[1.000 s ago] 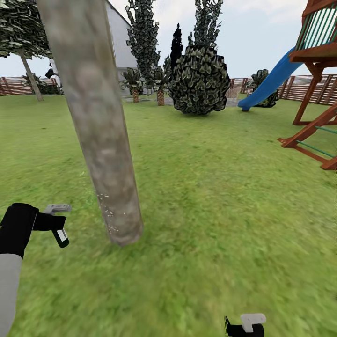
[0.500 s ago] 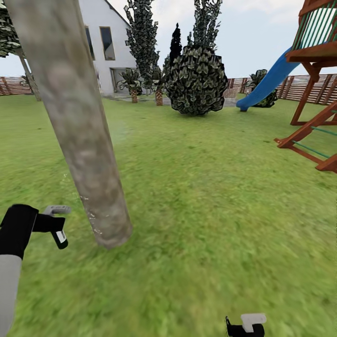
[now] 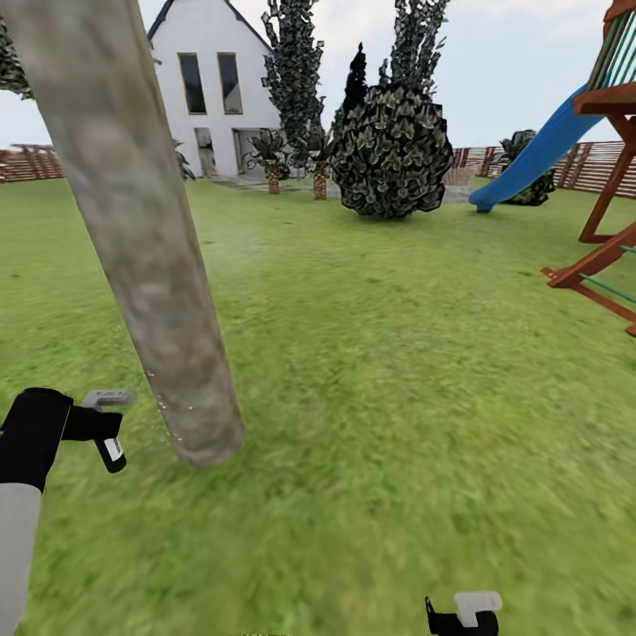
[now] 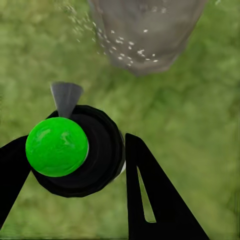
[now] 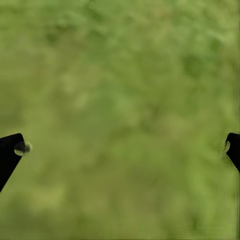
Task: In the garden, pick up the pesticide atomizer on the floor and spray pesticide onto both trees until each tree trunk is fully covered.
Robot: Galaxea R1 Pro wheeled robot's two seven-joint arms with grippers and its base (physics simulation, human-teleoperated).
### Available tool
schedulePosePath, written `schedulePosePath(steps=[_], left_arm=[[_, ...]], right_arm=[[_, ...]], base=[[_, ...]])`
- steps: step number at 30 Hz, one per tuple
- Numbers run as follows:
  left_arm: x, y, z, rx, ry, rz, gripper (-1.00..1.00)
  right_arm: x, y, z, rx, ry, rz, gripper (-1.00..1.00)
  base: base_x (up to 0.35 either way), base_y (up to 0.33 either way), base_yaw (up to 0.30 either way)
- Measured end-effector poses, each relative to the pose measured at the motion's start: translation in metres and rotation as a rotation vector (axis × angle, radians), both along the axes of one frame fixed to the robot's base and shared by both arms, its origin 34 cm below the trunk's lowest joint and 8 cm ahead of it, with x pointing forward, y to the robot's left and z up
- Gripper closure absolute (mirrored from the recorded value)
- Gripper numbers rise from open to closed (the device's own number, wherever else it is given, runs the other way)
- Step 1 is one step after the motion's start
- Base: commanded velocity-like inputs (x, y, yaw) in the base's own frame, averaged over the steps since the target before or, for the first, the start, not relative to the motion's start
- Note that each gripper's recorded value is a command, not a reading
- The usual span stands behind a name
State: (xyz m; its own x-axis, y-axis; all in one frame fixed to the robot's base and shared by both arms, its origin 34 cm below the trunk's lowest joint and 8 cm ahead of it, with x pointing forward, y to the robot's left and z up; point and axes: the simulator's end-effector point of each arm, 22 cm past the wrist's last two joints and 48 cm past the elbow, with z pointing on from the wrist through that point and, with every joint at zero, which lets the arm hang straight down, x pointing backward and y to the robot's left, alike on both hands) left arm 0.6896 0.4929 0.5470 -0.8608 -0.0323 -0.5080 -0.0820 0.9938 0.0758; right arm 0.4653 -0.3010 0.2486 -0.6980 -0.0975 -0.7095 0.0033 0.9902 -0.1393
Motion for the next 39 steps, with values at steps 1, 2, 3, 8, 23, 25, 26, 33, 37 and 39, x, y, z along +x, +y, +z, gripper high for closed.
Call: schedulePosePath(steps=[1,2,3,8,23,25,26,33,37,39], left_arm=[[0.0000,0.0000,0.0000,0.000,0.000,0.000,1.00],[0.0000,0.0001,0.0000,0.001,0.000,0.000,1.00],[-0.0001,0.0001,0.0000,0.001,0.000,0.000,1.00],[-0.0002,0.0004,0.0000,0.001,0.000,0.001,1.00],[-0.0041,0.0001,-0.0081,-0.007,0.021,0.002,1.00],[-0.0040,-0.0001,-0.0082,-0.007,0.021,0.002,1.00],[-0.0040,-0.0002,-0.0083,-0.007,0.021,0.002,1.00],[-0.0039,-0.0005,-0.0084,-0.006,0.021,0.001,1.00],[-0.0040,-0.0003,-0.0084,-0.006,0.021,0.001,1.00],[-0.0040,-0.0003,-0.0083,-0.006,0.021,0.002,1.00]], right_arm=[[0.0000,0.0000,0.0000,0.000,0.000,0.000,-1.00],[0.0000,0.0000,0.0000,0.000,0.000,0.000,-1.00],[0.0000,0.0000,0.0000,0.000,0.000,0.000,-1.00],[-0.0001,-0.0001,-0.0001,0.000,0.000,0.000,-1.00],[-0.0003,0.0000,-0.0001,0.000,0.001,0.000,-1.00],[-0.0001,0.0000,-0.0001,0.000,0.000,0.000,-1.00],[-0.0001,0.0000,-0.0001,0.000,0.000,0.000,-1.00],[-0.0006,0.0002,-0.0004,0.000,0.002,0.000,-1.00],[-0.0005,0.0002,-0.0004,0.001,0.002,0.001,-1.00],[-0.0004,0.0002,-0.0003,0.001,0.002,0.001,-1.00]], base=[[0.000,-0.275,0.113],[0.000,-0.275,0.058],[0.000,-0.275,0.015],[0.000,-0.275,0.003],[0.025,-0.275,0.078],[0.136,-0.269,0.275],[0.163,-0.252,0.277],[0.202,-0.226,0.109],[0.225,-0.207,0.001],[0.187,-0.216,0.000]])
